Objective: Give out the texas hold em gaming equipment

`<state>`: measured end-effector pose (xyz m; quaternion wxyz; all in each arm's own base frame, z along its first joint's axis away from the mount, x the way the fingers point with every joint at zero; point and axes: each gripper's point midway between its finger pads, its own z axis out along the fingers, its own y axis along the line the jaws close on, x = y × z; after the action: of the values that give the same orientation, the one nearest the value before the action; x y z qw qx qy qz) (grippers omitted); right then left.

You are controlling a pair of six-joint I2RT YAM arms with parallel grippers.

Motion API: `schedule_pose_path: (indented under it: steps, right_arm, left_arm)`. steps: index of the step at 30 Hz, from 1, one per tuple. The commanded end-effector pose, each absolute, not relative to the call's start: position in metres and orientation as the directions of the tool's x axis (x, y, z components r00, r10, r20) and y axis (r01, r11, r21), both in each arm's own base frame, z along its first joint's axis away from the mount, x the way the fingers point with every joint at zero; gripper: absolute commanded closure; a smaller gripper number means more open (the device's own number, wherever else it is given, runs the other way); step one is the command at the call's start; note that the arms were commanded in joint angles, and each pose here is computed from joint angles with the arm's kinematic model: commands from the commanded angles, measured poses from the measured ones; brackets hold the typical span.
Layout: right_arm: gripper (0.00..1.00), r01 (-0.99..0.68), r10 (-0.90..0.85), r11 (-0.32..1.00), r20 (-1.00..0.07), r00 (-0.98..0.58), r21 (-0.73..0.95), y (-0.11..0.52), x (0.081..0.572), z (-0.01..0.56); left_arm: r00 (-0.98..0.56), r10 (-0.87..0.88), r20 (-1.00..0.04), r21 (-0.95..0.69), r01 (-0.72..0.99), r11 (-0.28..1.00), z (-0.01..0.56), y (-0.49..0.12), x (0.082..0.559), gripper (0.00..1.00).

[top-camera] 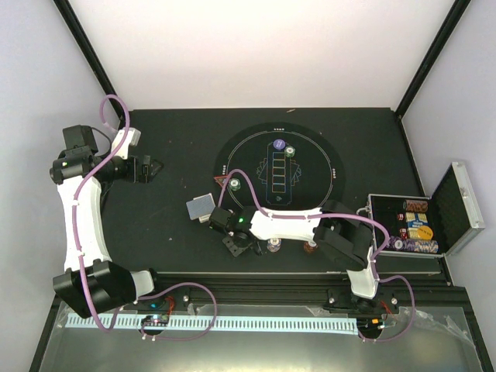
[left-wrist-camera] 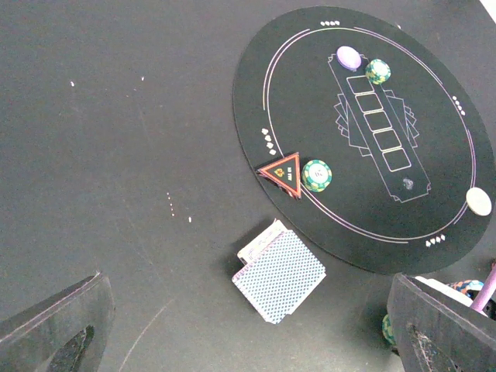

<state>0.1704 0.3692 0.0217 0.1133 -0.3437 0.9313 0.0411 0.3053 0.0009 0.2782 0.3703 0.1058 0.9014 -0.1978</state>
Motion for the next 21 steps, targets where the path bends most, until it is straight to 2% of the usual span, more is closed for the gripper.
schedule_pose_path:
  steps: [1,7,21]
  right_arm:
    - [0.43,-0.652,-0.637,0.757,-0.269,-0.722,-0.041,0.374,0.178,0.029]
    - [0.44,-0.655,-0.639,0.754,-0.287,-0.714,-0.046,0.378,0.182,0.039]
    - [0.45,-0.657,-0.647,0.752,-0.251,-0.721,-0.050,0.373,0.179,0.022]
  left_arm:
    - [-0.699,0.046,-0.713,-0.278,0.342,0.898,0.280,0.000,0.300,0.01]
    - [-0.700,0.046,-0.712,-0.279,0.342,0.897,0.280,0.000,0.300,0.01]
    - [-0.697,0.047,-0.715,-0.275,0.343,0.898,0.281,0.000,0.301,0.01]
